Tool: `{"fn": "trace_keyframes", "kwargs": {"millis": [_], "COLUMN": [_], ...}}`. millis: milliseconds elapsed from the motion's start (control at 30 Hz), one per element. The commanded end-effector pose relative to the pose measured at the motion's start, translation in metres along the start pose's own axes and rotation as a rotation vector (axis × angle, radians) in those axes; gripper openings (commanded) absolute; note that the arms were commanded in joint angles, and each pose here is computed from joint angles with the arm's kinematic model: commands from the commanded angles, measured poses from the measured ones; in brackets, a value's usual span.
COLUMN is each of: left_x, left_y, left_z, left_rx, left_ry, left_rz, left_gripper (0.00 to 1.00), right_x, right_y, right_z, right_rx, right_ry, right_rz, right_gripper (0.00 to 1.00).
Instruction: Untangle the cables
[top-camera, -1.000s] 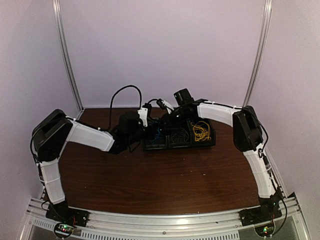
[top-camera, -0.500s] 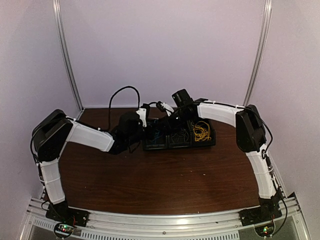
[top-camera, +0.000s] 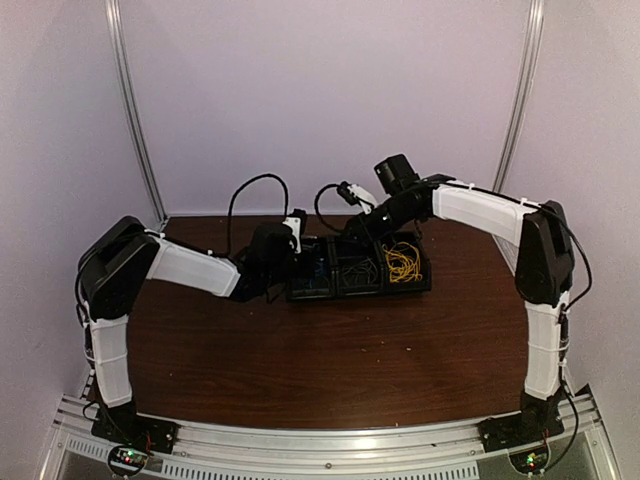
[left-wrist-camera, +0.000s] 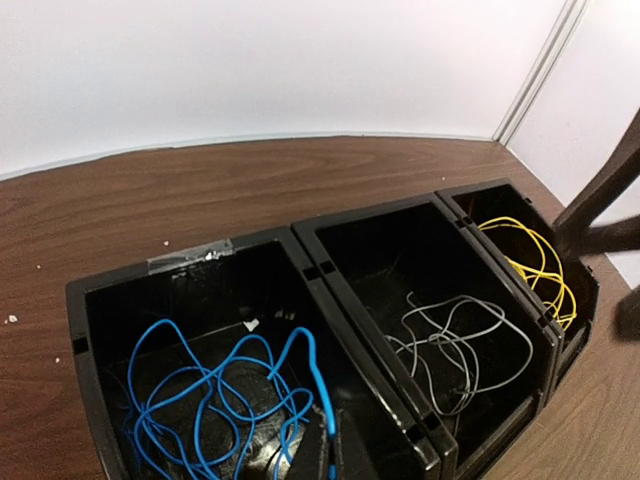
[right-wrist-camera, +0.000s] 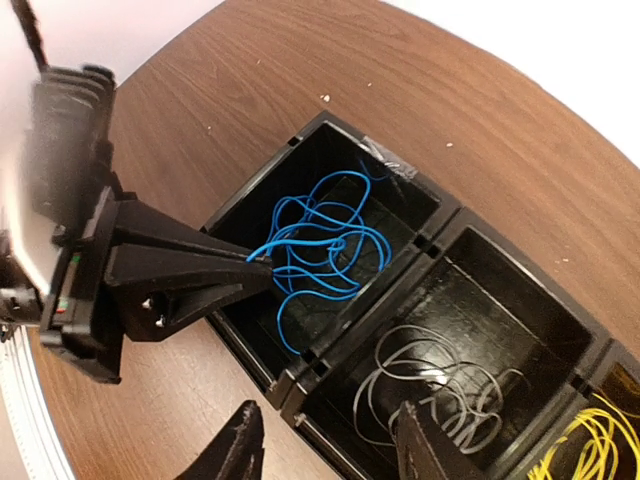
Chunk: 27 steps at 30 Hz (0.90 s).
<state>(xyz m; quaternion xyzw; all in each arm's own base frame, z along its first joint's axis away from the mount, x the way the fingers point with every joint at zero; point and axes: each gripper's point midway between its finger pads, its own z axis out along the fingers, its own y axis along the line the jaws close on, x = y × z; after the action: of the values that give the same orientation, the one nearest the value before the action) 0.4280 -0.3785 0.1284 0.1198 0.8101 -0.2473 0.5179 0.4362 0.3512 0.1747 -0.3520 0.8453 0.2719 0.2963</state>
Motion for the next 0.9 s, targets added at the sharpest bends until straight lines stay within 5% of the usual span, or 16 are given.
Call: {"fn": "trace_keyframes", "kwargs": {"millis": [0, 133, 300, 467, 700, 867], "left_x": [-0.006, -0.02, -0.05, -0.09, -0.129, -0.149], "left_y": [0.001, 0.001, -0.007, -0.016, -0.001, 0.014], "left_z": [0.004, -0.007, -0.032, -0.068, -0.114, -0.139], "left_rx": [-0.013, -0.031, -0.003, 0.022, -0.096, -0.158], "left_ry": [0.006, -0.008, -0.064, -0.138, -0.138, -0.107], "left_rz": [-0.031, -0.033, 0.003, 0.078, 0.219, 0.282], "left_gripper": [0.09, 0.35, 0.5, 0.59, 0.77, 0.79], "right_x": [-0.026, -0.051, -0.045, -0.015, 0.011, 0.026], "right_y": [-0.02, -0.042, -0.081, -0.113, -0.142, -0.141], "right_z": [-0.074, -0.153, -0.229, -0.276, -0.323, -0.335], "right_rx": [0.084, 0.177, 0.302, 0.427, 0.701, 0.777], "right_ry": [-0.102, -0.256, -0.395, -0.478, -0.57, -0.569], "right_rz": [-0.051, -0.075, -0.058, -0.002, 0.146, 0.173], "right_gripper": [0.49, 0.56, 0.66, 0.98, 1.0, 1.0]}}
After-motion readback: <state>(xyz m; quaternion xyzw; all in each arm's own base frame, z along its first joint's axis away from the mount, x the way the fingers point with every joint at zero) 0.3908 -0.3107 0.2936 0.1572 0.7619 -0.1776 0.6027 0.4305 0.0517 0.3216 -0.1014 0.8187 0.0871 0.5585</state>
